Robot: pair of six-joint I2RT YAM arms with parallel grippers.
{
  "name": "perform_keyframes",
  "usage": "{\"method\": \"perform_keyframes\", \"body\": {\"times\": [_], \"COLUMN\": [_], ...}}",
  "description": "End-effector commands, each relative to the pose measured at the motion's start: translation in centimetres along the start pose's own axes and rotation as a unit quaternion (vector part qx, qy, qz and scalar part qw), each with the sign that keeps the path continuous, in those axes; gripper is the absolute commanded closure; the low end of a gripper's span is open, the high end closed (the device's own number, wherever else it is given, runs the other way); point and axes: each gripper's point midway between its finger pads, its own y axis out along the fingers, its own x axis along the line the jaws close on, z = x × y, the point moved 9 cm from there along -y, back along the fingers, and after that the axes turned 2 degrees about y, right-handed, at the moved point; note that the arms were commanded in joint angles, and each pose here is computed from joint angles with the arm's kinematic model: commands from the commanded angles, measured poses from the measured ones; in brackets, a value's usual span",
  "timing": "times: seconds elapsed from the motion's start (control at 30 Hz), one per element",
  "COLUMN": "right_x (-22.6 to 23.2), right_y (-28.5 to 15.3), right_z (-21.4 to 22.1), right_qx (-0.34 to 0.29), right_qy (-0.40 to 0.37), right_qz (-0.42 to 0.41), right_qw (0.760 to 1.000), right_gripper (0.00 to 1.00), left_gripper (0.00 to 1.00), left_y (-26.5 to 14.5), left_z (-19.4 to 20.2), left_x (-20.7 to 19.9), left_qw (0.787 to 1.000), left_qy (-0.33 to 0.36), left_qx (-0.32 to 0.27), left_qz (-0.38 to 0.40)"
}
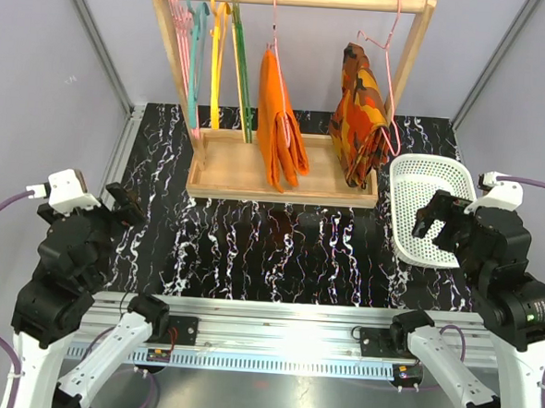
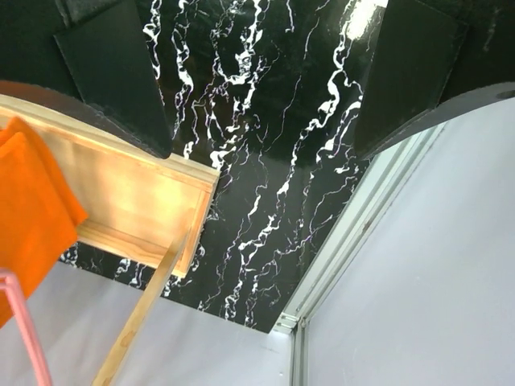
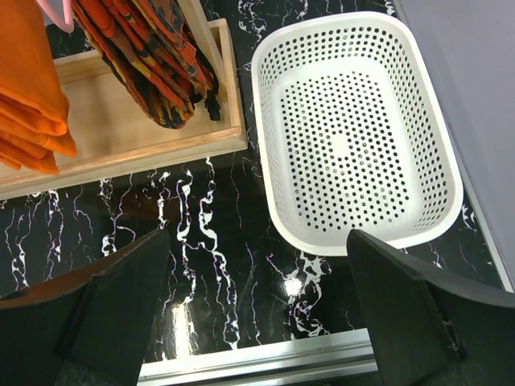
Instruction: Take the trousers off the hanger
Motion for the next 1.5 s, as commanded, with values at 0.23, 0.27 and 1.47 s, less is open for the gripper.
{"method": "perform_keyframes", "body": {"times": [0.23, 0.27, 1.47], "right_x": [0.6, 0.8, 1.4], "right_y": [0.2, 0.4, -1.0], "right_z": [0.2, 0.3, 0.9], "right_qx": [-0.013, -0.008, 0.001], "right_qy": [0.016, 0.018, 0.04], "right_qz": [-0.034, -0.041, -0.103], "right_qw": [0.999, 0.999, 0.994], "right_gripper": [0.01, 0.01, 0.0], "left_gripper": [0.01, 0.01, 0.04], "left_y": [-2.0, -1.8, 8.1], "left_z": [-7.9, -8.6, -14.5], "left_x": [-2.1, -2.6, -29.0], "left_qw": [0.988, 0.987, 0.978], "left_qy": [-0.054, -0.055, 0.113], "left_qx": [-0.089, -0.088, -0.066], "left_qz": [0.11, 0.12, 0.163]}}
